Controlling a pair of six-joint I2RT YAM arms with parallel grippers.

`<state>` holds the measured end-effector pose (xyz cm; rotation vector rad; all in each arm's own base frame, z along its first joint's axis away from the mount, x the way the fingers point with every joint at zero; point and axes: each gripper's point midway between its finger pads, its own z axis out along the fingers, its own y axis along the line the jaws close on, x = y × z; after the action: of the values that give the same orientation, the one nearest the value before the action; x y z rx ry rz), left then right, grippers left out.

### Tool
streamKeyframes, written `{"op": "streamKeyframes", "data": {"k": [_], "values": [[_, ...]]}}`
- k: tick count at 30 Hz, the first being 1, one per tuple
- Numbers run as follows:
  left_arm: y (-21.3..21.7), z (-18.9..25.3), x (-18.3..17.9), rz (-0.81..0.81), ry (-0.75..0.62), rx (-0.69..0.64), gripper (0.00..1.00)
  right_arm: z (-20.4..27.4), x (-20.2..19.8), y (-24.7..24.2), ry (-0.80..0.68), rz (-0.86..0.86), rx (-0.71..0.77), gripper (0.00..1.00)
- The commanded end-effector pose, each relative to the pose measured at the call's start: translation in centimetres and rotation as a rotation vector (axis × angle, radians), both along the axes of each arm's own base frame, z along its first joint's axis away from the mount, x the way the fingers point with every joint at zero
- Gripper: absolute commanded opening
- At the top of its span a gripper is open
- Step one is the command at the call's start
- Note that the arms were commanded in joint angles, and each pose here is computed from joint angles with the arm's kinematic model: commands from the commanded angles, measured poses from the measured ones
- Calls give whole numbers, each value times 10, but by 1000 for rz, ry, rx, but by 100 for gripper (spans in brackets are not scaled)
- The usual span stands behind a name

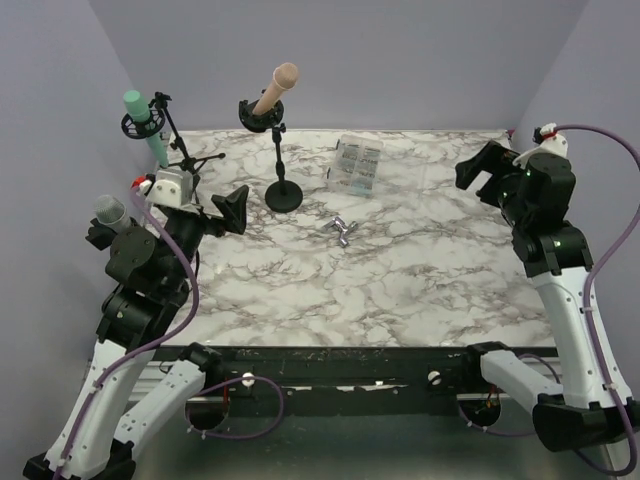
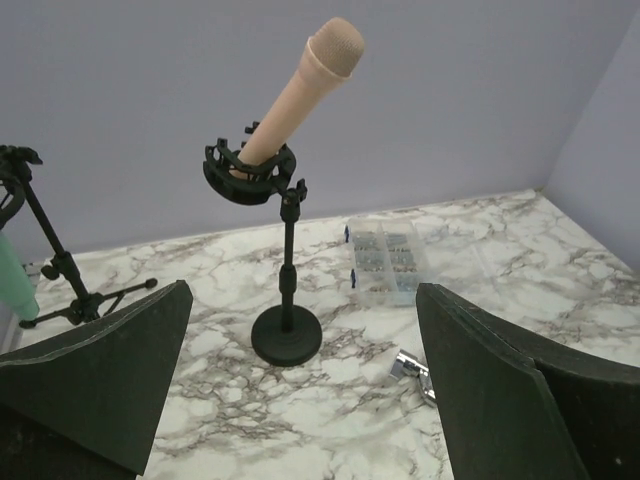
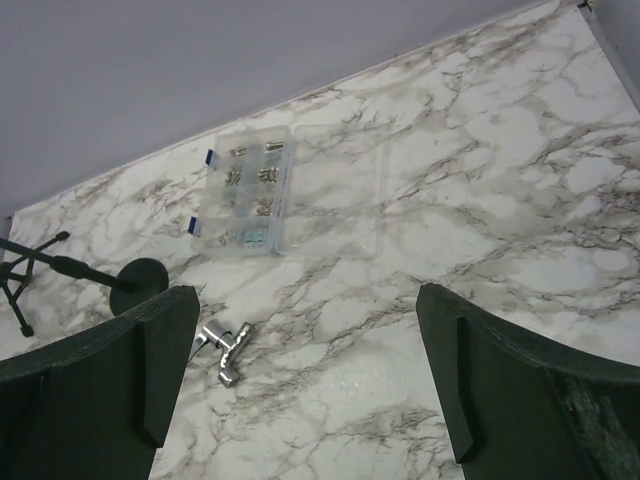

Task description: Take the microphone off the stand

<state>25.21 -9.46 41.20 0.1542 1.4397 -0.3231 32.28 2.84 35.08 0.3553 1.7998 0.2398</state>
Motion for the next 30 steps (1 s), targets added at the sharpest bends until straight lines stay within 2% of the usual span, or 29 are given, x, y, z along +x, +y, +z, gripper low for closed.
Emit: {"op": "streamKeyframes", "data": {"k": [1,8,12,16,21,23,26,30], "values": [[-4,20,-11,-47,-68,-27,99,-15,19,16,39,57,70,100],[-8,9,-6,-56,-46,-40,99,-43,43,50,50,131,302,100],[-11,7,-6,-71,-39,-49,99,-47,46,63,-16,150,472,100],[-15,5,-6,-87,-28,-56,99,-52,39,90,-74,316,571,100],[-15,5,-6,-89,-22,-58,99,-78,31,139,0,584,676,100],[-15,5,-6,-92,-23,-61,99,-95,34,163,53,616,669,100],[-17,3,-6,-99,-18,-60,99,-111,31,217,91,663,583,100],[-16,0,-3,-86,-8,-52,99,-122,25,283,54,746,472,100]]}}
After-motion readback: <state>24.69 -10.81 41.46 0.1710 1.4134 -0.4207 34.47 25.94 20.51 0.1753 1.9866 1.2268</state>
